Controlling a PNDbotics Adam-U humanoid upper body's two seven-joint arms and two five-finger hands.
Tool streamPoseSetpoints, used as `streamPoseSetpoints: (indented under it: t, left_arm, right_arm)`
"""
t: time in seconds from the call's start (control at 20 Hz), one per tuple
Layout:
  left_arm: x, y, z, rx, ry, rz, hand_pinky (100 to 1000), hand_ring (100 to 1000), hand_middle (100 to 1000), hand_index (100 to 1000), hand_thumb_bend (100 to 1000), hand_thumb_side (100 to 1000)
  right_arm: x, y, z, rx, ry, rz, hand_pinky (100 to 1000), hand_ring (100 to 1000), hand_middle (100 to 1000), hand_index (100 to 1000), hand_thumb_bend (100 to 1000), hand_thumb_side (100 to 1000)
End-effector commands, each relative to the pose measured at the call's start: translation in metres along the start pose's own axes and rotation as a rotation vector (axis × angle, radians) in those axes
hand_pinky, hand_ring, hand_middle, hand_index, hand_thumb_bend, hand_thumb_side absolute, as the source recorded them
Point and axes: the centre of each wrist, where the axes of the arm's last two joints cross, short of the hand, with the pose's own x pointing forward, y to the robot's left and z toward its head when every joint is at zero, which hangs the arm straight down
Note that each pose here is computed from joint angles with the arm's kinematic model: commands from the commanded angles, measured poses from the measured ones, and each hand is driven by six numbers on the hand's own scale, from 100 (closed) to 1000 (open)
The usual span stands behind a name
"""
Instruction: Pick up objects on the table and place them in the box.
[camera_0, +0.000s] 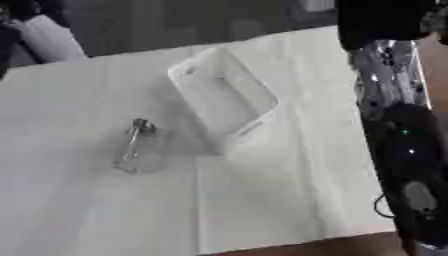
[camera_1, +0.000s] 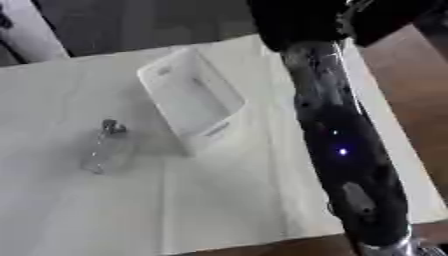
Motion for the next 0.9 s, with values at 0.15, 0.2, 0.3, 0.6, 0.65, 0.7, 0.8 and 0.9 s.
streamPoseSetpoints:
  t: [0.15,0.2,0.3,0.6,0.65,0.7,0.8,0.9]
  left_arm:
    - [0.012,0.018,-0.003,-0.115,-0.02,-0.142,578,680,858,943,658,465]
    - [0.012,0.019,-0.003,-0.149,-0.02,-0.175,578,680,857,944,667,442]
    - [0.01,0.02,-0.002,-0.204,-0.016,-0.216,579,679,855,945,671,449]
    - [-0.006,0.02,0.008,-0.244,0.038,-0.213,568,672,854,942,636,496]
    - [-0.008,0.02,0.009,-0.244,0.051,-0.214,559,670,858,935,602,536]
    - [-0.011,0.019,0.011,-0.25,0.073,-0.217,560,670,858,937,604,534]
    - [-0.016,0.018,0.015,-0.262,0.115,-0.233,532,649,855,927,594,575]
    - [-0.022,0.016,0.018,-0.268,0.159,-0.258,512,641,853,921,586,605]
  right_arm:
    - [0.005,0.0,-0.005,0.06,-0.008,0.038,662,803,914,500,100,808]
    - [0.006,0.0,-0.005,0.062,-0.008,0.039,662,803,914,500,100,810]
    - [0.006,0.0,-0.007,0.067,-0.009,0.04,662,803,914,499,100,810]
    - [0.005,0.0,-0.009,0.077,-0.005,0.04,663,805,915,494,100,809]
    - [0.005,0.0,-0.009,0.078,-0.005,0.04,663,805,916,491,100,809]
    - [0.005,0.0,-0.009,0.08,-0.003,0.04,663,805,916,492,100,809]
    - [0.005,0.001,-0.009,0.081,-0.001,0.039,663,806,917,490,100,810]
    - [0.005,0.001,-0.01,0.082,0.001,0.039,663,806,917,490,100,810]
